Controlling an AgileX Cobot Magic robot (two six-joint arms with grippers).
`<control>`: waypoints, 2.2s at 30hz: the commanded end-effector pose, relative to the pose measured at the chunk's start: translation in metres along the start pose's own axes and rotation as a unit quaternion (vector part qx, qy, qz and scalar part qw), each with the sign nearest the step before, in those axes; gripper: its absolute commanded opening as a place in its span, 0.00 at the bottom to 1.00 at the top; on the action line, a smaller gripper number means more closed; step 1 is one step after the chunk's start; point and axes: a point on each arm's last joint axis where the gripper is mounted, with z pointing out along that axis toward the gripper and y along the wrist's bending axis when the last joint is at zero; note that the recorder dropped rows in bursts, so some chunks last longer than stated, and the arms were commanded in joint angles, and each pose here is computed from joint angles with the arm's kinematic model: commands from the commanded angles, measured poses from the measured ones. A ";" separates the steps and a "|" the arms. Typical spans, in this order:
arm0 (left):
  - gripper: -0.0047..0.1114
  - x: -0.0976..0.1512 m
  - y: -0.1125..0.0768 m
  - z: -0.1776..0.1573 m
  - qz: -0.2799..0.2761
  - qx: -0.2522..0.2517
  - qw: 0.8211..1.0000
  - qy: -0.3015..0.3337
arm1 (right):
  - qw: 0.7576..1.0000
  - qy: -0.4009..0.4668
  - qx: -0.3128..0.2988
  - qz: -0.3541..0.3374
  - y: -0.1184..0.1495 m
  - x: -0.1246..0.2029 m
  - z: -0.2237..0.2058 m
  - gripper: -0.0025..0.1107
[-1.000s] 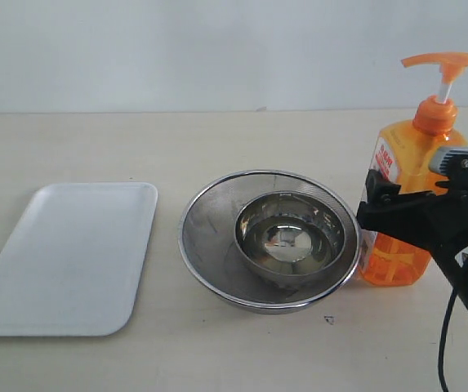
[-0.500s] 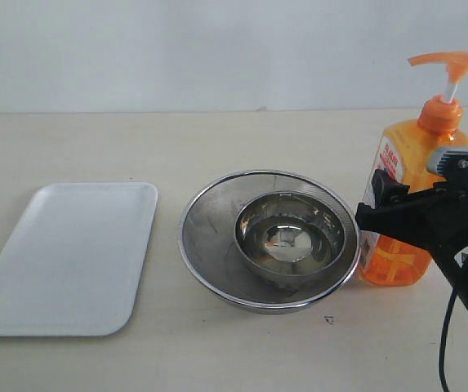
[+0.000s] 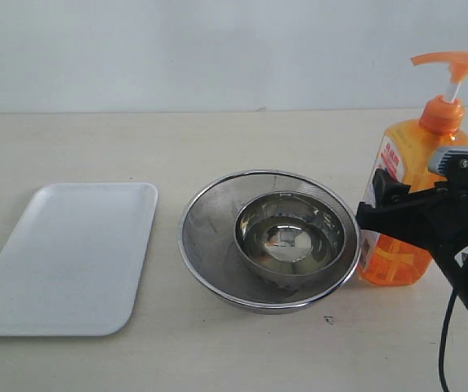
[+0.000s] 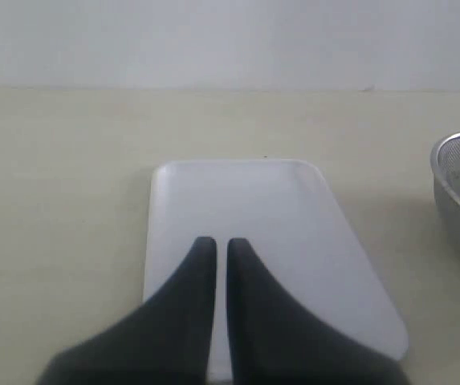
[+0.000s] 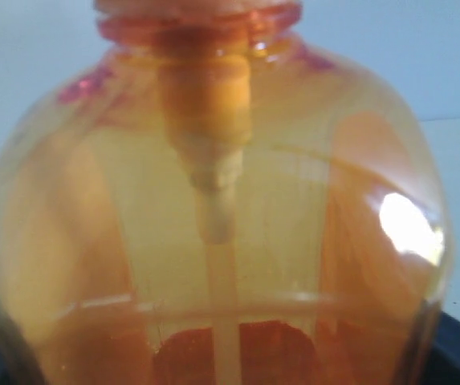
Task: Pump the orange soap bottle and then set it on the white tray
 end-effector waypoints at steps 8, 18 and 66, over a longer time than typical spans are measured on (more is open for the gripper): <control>0.08 0.001 -0.001 0.000 -0.005 0.005 1.000 0.000 | 1.000 -0.003 -0.003 -0.011 0.000 0.000 -0.001 0.02; 0.08 0.001 -0.001 0.000 -0.005 0.005 1.000 0.000 | 1.000 -0.010 -0.009 -0.019 0.001 -0.001 -0.001 0.02; 0.08 0.001 -0.001 0.000 -0.005 0.005 1.000 0.000 | 0.984 -0.156 -0.068 -0.046 0.015 -0.087 -0.025 0.02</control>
